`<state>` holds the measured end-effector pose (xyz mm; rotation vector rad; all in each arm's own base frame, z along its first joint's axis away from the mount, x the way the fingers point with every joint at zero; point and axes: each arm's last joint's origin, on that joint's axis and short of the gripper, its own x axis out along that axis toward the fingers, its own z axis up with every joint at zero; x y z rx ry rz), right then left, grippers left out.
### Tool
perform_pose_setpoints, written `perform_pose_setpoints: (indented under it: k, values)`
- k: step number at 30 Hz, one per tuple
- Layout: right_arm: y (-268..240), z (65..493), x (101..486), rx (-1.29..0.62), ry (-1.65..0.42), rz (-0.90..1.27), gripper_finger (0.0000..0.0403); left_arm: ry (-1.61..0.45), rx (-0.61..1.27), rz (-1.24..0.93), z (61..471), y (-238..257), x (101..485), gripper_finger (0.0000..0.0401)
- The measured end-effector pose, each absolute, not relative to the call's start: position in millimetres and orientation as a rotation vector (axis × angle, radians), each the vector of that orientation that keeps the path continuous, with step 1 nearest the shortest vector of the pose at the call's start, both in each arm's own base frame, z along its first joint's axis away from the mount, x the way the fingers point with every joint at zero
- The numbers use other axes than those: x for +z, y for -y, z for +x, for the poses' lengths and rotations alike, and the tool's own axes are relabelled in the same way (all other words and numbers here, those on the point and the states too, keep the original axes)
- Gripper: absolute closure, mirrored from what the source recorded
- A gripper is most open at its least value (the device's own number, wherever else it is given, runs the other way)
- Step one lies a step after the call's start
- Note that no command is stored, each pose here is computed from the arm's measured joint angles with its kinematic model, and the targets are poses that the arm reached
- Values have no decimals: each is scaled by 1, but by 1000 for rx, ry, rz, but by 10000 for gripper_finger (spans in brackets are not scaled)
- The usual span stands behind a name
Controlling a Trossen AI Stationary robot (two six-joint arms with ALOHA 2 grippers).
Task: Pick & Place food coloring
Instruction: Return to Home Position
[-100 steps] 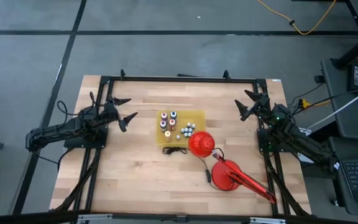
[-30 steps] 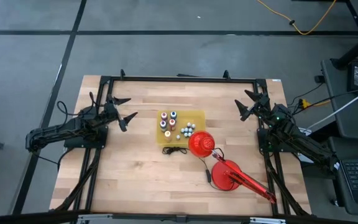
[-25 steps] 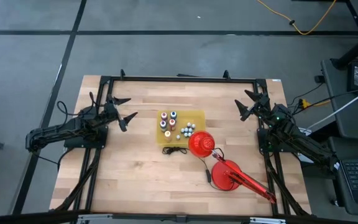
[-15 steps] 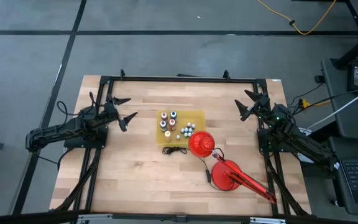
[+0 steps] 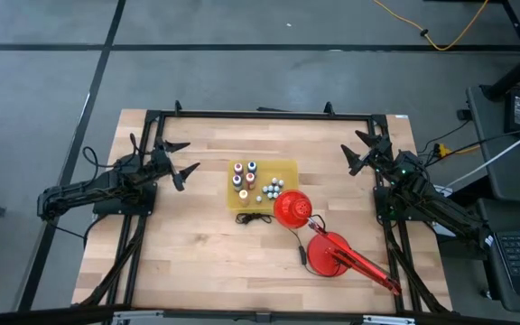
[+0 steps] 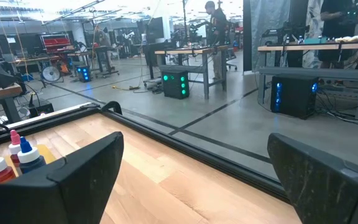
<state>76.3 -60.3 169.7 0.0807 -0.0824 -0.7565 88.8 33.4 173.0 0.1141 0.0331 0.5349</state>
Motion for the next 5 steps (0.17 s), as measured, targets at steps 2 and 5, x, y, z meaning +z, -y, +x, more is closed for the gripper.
perform_pose_setpoints:
  k: [2,5]
  values:
    - [60,76,170,-756,82,81,4,-33,535,114,89,-33,173,40]
    - [60,76,170,-756,82,81,4,-33,535,114,89,-33,173,40]
